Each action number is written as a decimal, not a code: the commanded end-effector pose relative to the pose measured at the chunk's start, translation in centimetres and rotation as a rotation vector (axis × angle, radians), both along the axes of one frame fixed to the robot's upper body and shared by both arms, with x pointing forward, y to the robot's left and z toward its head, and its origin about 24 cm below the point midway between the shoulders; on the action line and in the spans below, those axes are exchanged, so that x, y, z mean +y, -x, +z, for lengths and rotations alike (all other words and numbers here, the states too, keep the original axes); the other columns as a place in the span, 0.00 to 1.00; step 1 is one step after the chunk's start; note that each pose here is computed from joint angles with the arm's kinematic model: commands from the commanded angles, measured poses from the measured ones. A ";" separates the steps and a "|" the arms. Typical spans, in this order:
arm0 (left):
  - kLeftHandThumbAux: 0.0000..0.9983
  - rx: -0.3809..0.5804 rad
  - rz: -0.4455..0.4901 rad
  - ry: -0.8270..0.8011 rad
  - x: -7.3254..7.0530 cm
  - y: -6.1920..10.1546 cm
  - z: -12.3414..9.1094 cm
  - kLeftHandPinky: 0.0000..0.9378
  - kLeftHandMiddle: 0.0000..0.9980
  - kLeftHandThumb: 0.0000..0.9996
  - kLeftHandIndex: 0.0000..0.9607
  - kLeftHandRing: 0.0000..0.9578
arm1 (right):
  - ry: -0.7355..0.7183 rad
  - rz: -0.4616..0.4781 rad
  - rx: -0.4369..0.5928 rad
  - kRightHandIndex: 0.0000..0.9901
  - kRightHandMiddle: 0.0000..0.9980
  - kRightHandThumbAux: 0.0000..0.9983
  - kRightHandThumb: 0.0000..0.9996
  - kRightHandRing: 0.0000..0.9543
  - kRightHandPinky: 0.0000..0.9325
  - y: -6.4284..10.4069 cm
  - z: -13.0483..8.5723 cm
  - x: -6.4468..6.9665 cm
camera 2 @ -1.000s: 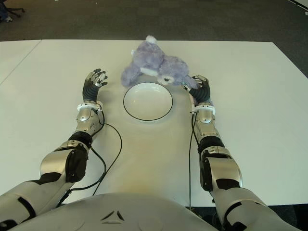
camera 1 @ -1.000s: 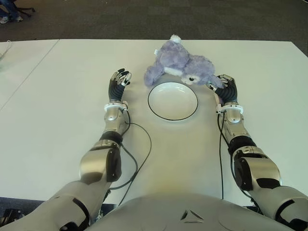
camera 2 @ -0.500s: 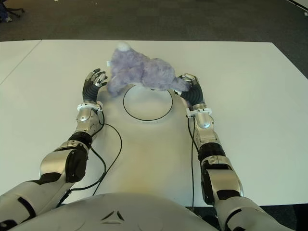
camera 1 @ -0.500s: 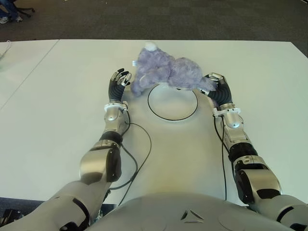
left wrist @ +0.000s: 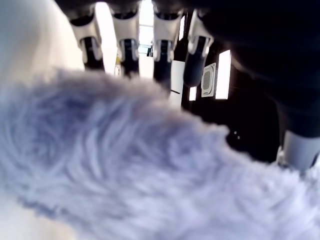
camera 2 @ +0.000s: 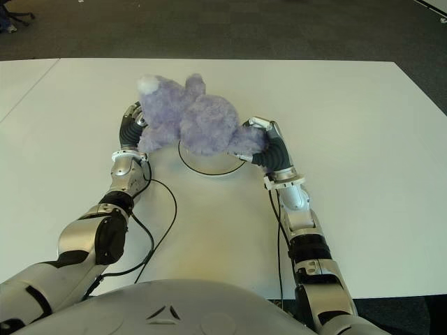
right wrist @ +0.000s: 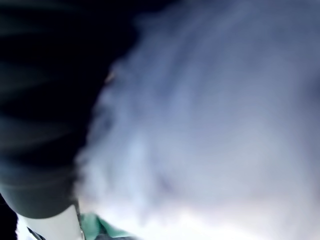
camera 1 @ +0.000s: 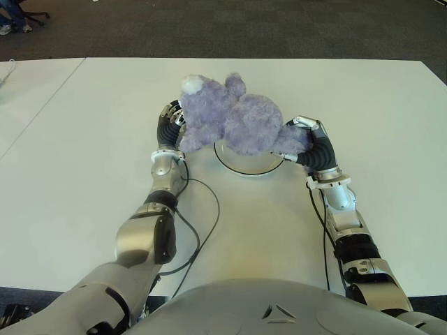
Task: Put the doll into the plate.
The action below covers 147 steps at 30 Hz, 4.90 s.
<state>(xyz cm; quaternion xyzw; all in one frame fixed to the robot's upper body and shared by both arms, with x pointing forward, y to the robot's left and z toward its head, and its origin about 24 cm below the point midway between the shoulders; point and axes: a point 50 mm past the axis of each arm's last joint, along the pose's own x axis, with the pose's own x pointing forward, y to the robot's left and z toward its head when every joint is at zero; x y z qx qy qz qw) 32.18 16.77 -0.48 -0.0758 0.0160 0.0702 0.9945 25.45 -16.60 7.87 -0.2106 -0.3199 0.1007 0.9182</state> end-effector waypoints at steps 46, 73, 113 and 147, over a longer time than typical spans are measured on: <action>0.60 0.490 0.027 0.126 -1.3 9.2 -10.0 0.33 0.28 0.00 0.23 0.31 | 0.117 0.189 0.800 0.07 0.07 0.46 0.00 0.07 0.06 4.9 -8.9 -1.2; 0.60 0.480 0.027 0.139 -1.2 9.2 -10.0 0.33 0.30 0.00 0.23 0.32 | 0.057 0.288 0.868 0.03 0.10 0.59 0.16 0.13 0.19 5.5 -8.2 -0.6; 0.60 0.483 0.023 0.141 -1.1 9.2 -10.0 0.31 0.27 0.00 0.23 0.31 | -0.133 0.298 0.909 0.43 0.78 0.73 0.69 0.83 0.89 4.8 -8.6 -1.0; 0.60 0.474 0.024 0.135 -1.3 9.2 -9.9 0.31 0.27 0.00 0.23 0.30 | -0.224 0.160 0.872 0.44 0.81 0.73 0.68 0.88 0.89 3.6 -7.0 -2.2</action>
